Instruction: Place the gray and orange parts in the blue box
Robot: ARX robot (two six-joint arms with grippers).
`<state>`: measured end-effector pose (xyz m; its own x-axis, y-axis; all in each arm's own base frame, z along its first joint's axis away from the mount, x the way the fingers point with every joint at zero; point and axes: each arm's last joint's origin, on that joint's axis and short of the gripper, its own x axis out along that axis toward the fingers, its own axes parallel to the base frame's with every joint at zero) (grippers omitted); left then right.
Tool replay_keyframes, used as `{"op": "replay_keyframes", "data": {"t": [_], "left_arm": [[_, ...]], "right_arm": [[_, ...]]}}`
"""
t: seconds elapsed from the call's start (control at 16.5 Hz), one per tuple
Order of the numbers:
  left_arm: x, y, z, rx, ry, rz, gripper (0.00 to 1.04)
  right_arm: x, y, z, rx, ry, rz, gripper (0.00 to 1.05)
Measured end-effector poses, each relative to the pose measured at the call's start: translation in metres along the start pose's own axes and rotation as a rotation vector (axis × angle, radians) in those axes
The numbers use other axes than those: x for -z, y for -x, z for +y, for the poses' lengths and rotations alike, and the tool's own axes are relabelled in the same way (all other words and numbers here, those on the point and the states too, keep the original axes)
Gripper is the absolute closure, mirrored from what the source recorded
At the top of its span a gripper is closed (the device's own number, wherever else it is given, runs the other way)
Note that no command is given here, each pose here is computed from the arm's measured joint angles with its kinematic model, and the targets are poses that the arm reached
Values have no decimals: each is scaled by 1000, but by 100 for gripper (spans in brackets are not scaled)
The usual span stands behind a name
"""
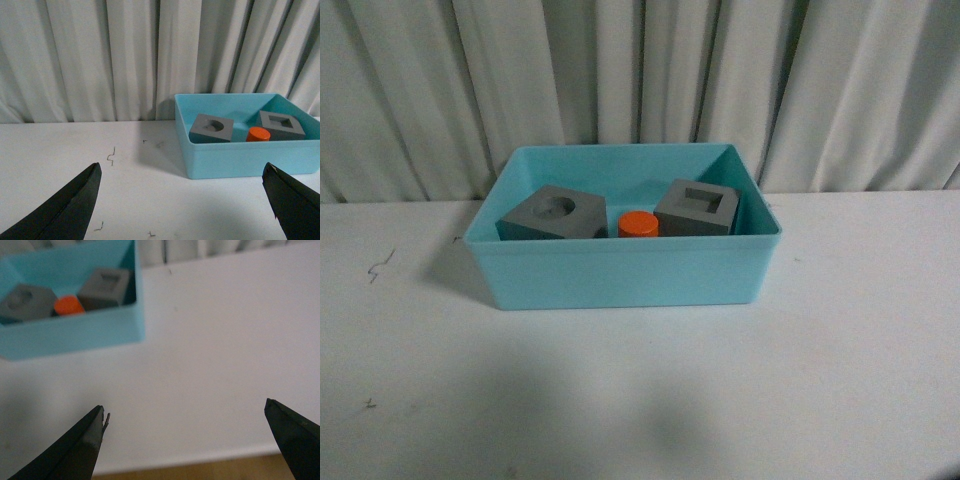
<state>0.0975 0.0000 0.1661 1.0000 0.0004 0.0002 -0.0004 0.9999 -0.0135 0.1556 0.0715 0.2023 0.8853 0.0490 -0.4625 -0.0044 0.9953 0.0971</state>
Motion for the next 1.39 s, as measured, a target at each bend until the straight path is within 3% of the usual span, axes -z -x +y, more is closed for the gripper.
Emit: {"op": "replay_keyframes", "data": {"t": [0.12, 0.3, 0.36, 0.42, 0.54, 0.6, 0.91, 1.03, 1.39], "left_arm": [[0, 0, 0, 0, 0, 0, 7], [0, 0, 0, 0, 0, 1, 7], [0, 0, 0, 3, 0, 0, 7], [0, 0, 0, -1, 0, 0, 7], [0, 0, 0, 0, 0, 0, 7], [0, 0, 0, 0, 0, 0, 7], [0, 0, 0, 0, 0, 0, 7], [0, 0, 0, 0, 0, 0, 7], [0, 0, 0, 0, 0, 0, 7]], "right_arm": [[17, 9, 7, 28, -11, 60, 6], [17, 8, 7, 43, -62, 46, 7], [18, 5, 4, 7, -98, -180, 17], [31, 7, -13, 12, -53, -342, 32], [27, 15, -30, 21, 24, -475, 55], [27, 19, -37, 19, 55, -489, 70], [33, 19, -46, 29, 75, -471, 88], [36, 21, -52, 33, 88, -474, 103], [43, 28, -74, 42, 85, -495, 103]]}}
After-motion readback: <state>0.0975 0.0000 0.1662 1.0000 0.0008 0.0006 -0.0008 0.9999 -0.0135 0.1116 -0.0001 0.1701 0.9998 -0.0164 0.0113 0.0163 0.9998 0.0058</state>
